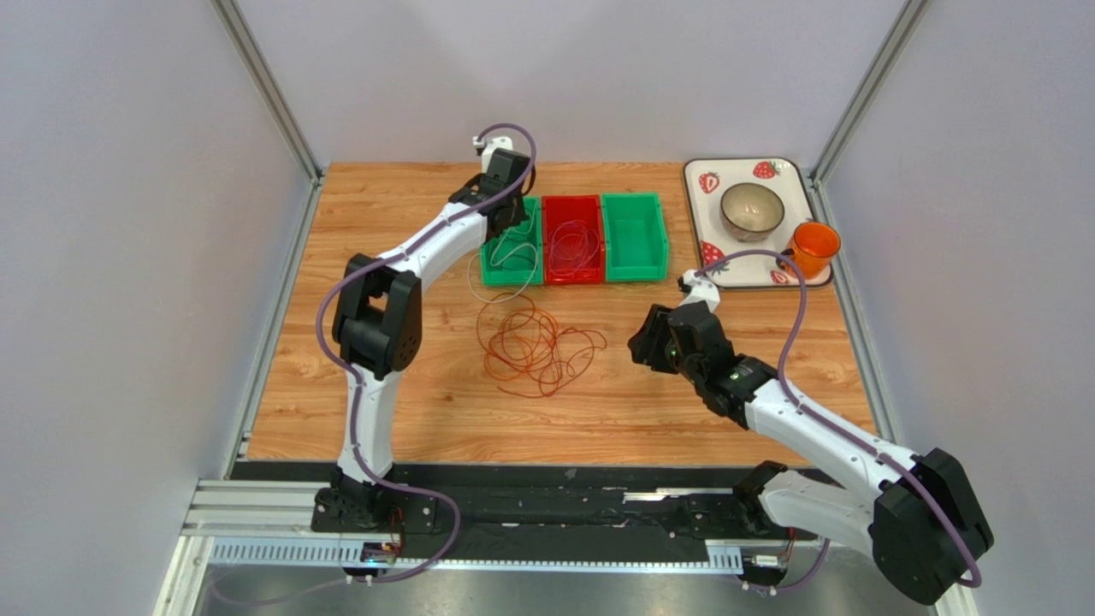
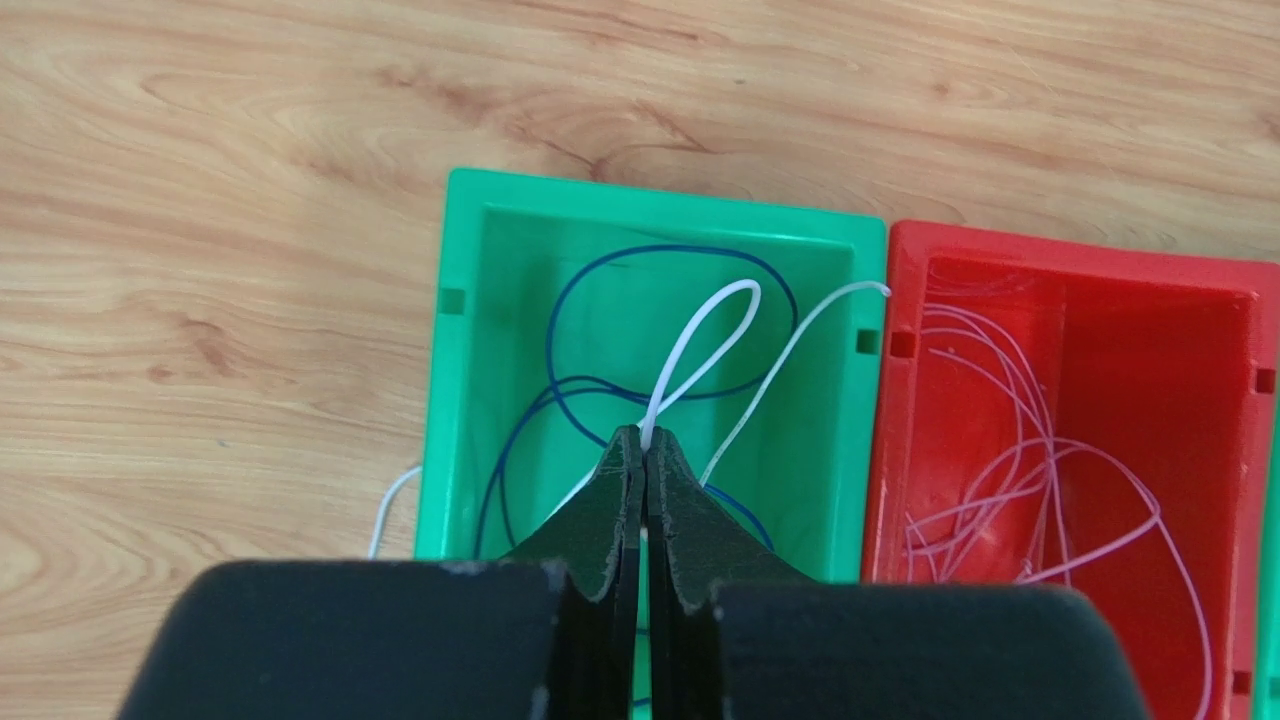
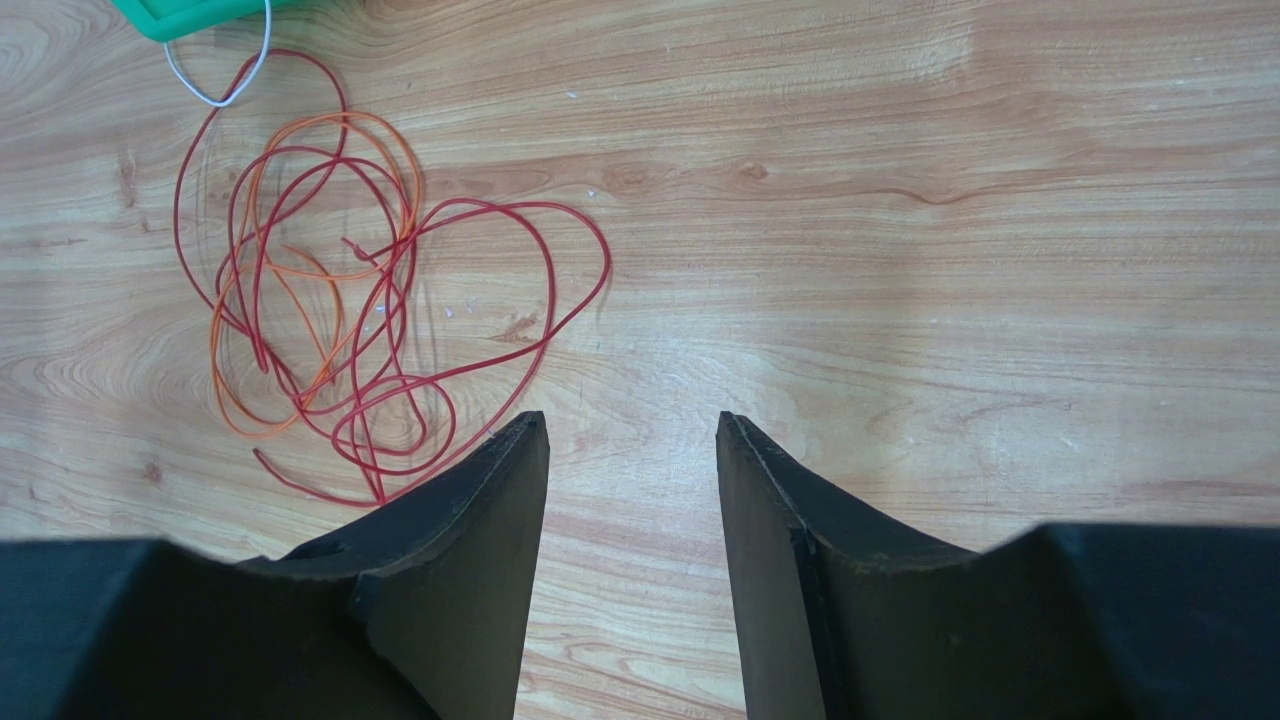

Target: Untangle the cables

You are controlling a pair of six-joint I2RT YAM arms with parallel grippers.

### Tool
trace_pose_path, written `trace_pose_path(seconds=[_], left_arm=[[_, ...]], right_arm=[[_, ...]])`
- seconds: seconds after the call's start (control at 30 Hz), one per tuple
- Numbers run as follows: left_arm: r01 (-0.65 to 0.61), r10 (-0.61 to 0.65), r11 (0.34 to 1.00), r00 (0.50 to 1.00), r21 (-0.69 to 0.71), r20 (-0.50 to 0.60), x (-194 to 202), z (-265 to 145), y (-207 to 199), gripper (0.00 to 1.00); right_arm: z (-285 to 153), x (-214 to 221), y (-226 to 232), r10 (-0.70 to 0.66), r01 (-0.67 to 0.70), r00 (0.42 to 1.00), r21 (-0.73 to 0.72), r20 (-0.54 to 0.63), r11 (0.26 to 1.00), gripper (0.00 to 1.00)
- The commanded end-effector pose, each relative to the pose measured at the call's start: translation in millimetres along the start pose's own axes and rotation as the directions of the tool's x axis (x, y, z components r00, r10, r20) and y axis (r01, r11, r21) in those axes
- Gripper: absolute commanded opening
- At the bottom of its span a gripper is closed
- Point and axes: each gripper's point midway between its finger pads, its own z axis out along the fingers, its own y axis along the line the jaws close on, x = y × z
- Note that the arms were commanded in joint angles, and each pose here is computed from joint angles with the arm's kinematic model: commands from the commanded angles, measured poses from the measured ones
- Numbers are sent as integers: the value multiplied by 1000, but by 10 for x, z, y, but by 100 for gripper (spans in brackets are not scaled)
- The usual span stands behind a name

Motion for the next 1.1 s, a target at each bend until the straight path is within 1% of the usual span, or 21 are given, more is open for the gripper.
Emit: trace_pose_path(seconds=[0.0, 0.07, 0.1, 0.13, 0.17, 0.23, 0.27, 0.33, 0.4, 0.43, 0.5, 0.57, 0.6, 0.63, 0.7, 0.73, 0.83, 0.93, 1.07], left_arm=[[59, -57, 997, 998, 57, -33, 24, -24, -47, 1], [42, -41, 998, 999, 50, -27, -6, -59, -20, 6], [33, -32, 999, 999, 38, -37, 11, -74, 16, 21], [23, -21, 999, 999, 35, -35, -14, -98, 28, 28], [21, -21, 1000, 999, 19, -28, -45, -117, 56, 38], [13, -14, 1000, 1000, -7, -28, -83, -188, 116, 48], [10, -10, 1000, 1000, -10, -19, -130, -220, 126, 63], [-2, 2, 1000, 1000, -5, 9, -257, -328, 137, 74], [-5, 6, 1000, 999, -17, 44, -416, -464, 175, 80], [-23, 24, 1000, 998, -21, 56, -470, -517, 190, 85], [-24, 25, 1000, 995, -14, 92, -641, -712, 215, 87], [-54, 54, 999, 993, -6, 107, -694, -841, 227, 87], [-68, 66, 998, 990, 11, 128, -770, -968, 221, 87], [-141, 137, 990, 981, 22, 135, -769, -1029, 201, 86], [-232, 223, 971, 965, 54, 137, -701, -1107, 148, 86], [-316, 306, 946, 943, 67, 134, -643, -1132, 111, 85], [-431, 423, 898, 901, 90, 99, -431, -1133, 100, 84], [-465, 460, 882, 885, 72, 72, -255, -1087, 170, 83], [-470, 469, 873, 883, 133, 41, 41, -947, 126, 82]], right_arm=[[-15, -110, 57, 15, -13, 999, -27, 46, 1000, 49], [-11, -109, 58, 16, -15, 999, -26, 45, 1000, 49], [-11, -108, 60, 14, -13, 999, -27, 44, 1000, 49], [-11, -106, 55, 14, -13, 999, -25, 44, 1000, 49], [-11, -109, 58, 14, -13, 999, -26, 45, 1000, 49], [-11, -109, 58, 14, -13, 999, -26, 45, 1000, 49], [-11, -109, 58, 14, -13, 999, -26, 45, 1000, 49], [-9, -112, 54, 15, -14, 999, -24, 44, 1000, 49], [-12, -102, 55, 13, -12, 999, -25, 41, 1000, 49], [-11, -106, 56, 15, -14, 999, -25, 43, 1000, 49], [-11, -106, 55, 14, -13, 999, -25, 43, 1000, 49], [-10, -107, 60, 14, -13, 999, -26, 43, 1000, 49], [-10, -106, 63, 15, -14, 999, -28, 42, 1000, 49], [-10, -106, 62, 14, -13, 999, -27, 42, 1000, 49], [-13, -111, 62, 14, -13, 999, -27, 44, 1000, 49], [-13, -108, 59, 14, -13, 999, -26, 43, 1000, 49], [-12, -114, 64, 14, -13, 999, -28, 45, 1000, 49], [-13, -111, 62, 16, -14, 999, -27, 44, 1000, 49], [-13, -111, 55, 15, -14, 999, -26, 44, 1000, 49]])
